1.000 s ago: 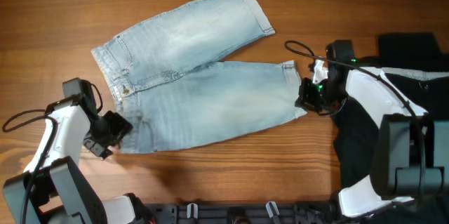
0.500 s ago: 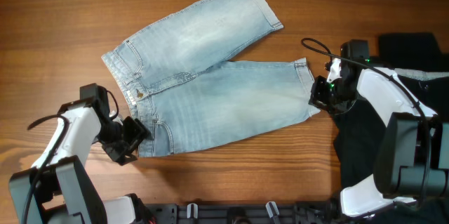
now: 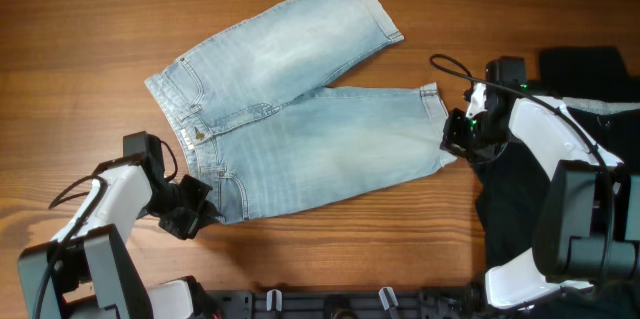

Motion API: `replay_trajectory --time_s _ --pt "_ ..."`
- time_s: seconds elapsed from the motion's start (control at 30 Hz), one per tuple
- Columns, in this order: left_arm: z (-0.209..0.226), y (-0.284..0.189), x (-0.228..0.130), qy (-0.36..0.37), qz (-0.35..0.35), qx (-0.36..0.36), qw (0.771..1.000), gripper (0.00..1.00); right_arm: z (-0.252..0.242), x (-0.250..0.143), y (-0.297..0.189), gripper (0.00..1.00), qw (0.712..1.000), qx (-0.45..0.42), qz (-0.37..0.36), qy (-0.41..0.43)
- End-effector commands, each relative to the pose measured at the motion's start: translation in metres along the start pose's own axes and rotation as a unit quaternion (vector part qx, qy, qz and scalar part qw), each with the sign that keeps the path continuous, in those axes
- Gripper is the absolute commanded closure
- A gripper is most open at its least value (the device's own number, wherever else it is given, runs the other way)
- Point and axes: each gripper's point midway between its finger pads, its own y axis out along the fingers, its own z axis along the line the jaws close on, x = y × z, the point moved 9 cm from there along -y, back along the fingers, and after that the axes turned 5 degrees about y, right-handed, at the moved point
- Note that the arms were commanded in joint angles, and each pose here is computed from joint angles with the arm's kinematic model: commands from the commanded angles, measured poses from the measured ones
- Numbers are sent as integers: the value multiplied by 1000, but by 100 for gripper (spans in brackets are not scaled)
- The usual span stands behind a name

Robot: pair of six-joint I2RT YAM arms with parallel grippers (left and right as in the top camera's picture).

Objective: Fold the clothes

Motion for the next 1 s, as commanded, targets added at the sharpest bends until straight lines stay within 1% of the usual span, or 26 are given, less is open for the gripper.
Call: replay_trajectory --time_s 0.0,0.03,0.07,0.1,0.2,0.23,0.3,0.33,0.37,0.4,0.47,0.5,0.57,0.6,0.63,0.7,0.73,0.83,0.87,0.9,0.97 --pt "17 -8 6 -6 -49 70 996 96 3 4 -10 87 1000 -5 -18 -7" --pt "17 -16 5 -8 -58 65 996 96 2 3 -10 83 1000 -6 -15 -6" --pt "16 -24 5 -9 -70 59 996 96 2 2 -10 50 1000 -8 -11 -5" --pt "16 -31 3 -8 -84 48 995 96 1 1 -10 26 1000 -9 -9 -3" --pt "15 -39 -1 -3 -102 33 994 96 -3 -8 -6 26 1000 -17 15 11" --pt "15 -39 -1 -3 -102 32 994 96 -6 -15 -4 27 999 -24 31 23" --pt "15 -39 -1 -2 -101 31 994 96 -13 -32 3 39 996 -29 75 34" --pt "15 -39 -1 -2 -101 31 994 96 -13 -42 8 46 994 -7 102 39" --pt "15 -39 -1 -2 -101 31 994 96 -11 -50 12 47 991 27 123 38" --pt "15 -39 -1 -2 -101 31 994 96 -13 -55 18 48 990 32 129 43" --pt "15 -39 -1 -2 -101 31 994 96 -18 -61 26 53 989 29 130 63" --pt "15 -39 -1 -2 -101 31 994 96 -19 -62 29 60 989 30 126 65" --pt "16 -39 -2 -3 -100 32 994 96 -19 -55 30 77 992 29 106 58" --pt "15 -39 -2 -3 -100 32 994 96 -19 -50 28 89 994 14 91 54" --pt "16 -39 -2 -3 -100 33 995 96 -18 -44 23 95 996 3 79 49" --pt "16 -41 -4 -5 -94 37 995 96 -10 -33 4 96 997 -6 68 42" --pt "16 -50 -9 -4 -89 40 995 96 0 -27 -26 96 998 -6 58 12" --pt "12 -75 -19 10 -97 33 995 96 13 -31 -78 96 999 -11 31 -12" --pt "10 -90 -26 19 -106 27 994 96 20 -35 -106 96 1000 -7 3 -20" --pt "9 -97 -30 27 -113 23 993 96 23 -38 -119 96 1000 -2 -13 -25" --pt "10 -121 -45 35 -134 9 990 96 32 -48 -160 96 997 14 -66 -40"
